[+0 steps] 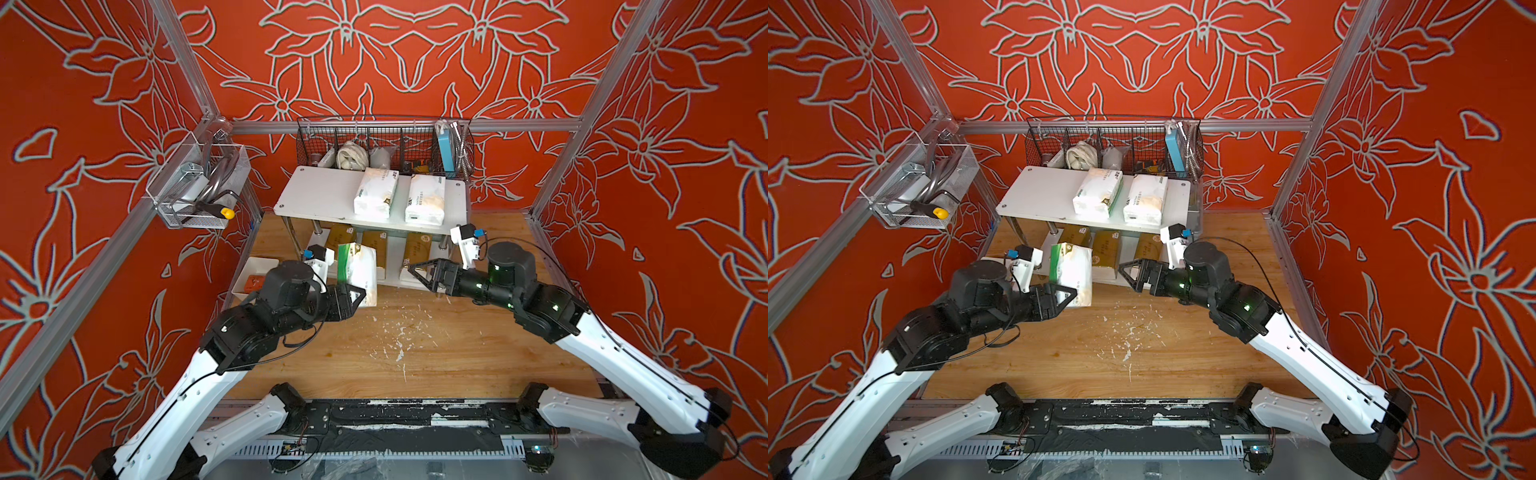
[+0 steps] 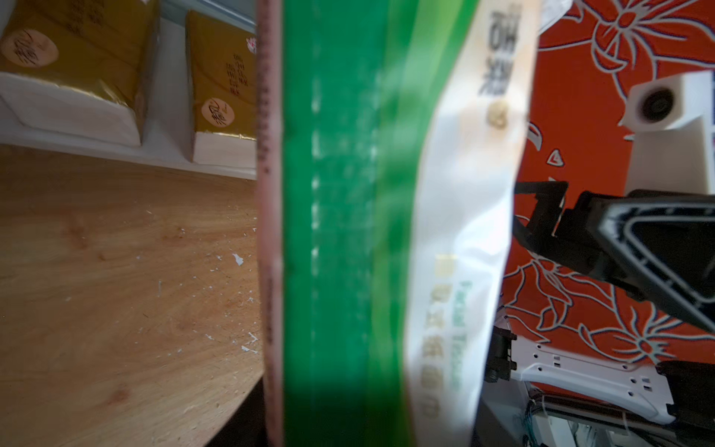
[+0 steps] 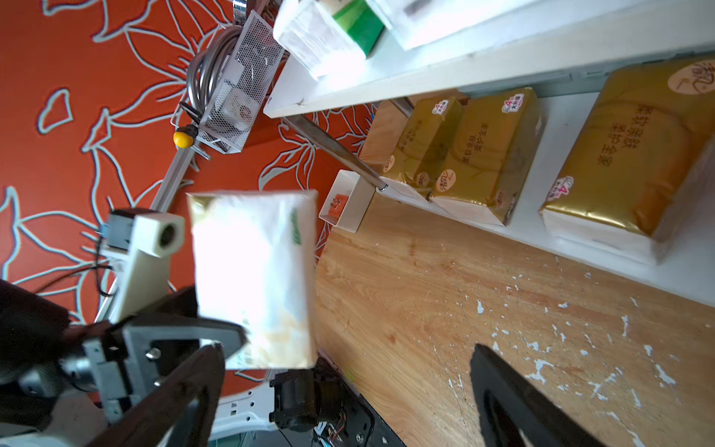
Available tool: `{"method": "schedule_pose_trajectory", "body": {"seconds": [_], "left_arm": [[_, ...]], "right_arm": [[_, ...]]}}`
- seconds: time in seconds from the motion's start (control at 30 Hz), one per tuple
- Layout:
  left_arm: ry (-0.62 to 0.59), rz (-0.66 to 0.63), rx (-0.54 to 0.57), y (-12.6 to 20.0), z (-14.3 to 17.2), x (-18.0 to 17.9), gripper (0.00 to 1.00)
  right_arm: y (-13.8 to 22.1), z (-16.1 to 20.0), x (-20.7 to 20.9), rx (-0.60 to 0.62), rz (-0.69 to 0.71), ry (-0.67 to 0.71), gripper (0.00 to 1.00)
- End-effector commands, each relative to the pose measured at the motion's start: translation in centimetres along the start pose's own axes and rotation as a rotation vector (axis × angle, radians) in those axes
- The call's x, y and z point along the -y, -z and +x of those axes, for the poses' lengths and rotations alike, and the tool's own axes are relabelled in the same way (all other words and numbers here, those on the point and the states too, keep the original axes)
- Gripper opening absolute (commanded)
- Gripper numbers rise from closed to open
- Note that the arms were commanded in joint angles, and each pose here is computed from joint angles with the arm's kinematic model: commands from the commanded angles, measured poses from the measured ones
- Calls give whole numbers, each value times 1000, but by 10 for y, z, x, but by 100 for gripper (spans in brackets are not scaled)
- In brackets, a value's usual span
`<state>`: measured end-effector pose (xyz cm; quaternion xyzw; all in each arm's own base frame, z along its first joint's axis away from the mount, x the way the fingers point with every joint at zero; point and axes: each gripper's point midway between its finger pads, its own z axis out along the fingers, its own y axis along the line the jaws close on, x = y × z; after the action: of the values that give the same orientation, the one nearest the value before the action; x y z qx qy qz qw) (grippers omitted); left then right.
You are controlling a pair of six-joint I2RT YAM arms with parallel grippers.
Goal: Place the tissue boxes on the shelf by color
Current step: Pick up the box of tissues from the center of the board, then place a box of tissues on the shelf.
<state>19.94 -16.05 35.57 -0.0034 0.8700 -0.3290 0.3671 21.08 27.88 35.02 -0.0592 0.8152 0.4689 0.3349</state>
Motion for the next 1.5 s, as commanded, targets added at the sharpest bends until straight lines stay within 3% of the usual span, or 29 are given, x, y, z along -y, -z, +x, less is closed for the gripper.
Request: {"method": "schedule_pose_trajectory", "body": {"seconds": [0.0, 0.1, 0.43, 0.67, 1.03, 1.47], "left_arm": [[-121, -71, 45, 17, -28, 1, 52], [-150, -87, 85, 20, -66, 9, 53], [-103, 38, 204, 12, -179, 17, 52], [0, 129, 287, 16, -238, -13, 52], [126, 350, 233, -1, -268, -40, 52], [236, 342, 113, -28, -248, -81, 55]], "right_arm": [[3, 23, 23, -65, 63, -8, 99], [7, 31, 29, -78, 70, -12, 99], [17, 49, 47, -110, 110, -9, 99], [31, 56, 58, -118, 154, 6, 99], [38, 65, 69, -149, 202, 14, 99], [29, 68, 73, -165, 212, 1, 99]]}}
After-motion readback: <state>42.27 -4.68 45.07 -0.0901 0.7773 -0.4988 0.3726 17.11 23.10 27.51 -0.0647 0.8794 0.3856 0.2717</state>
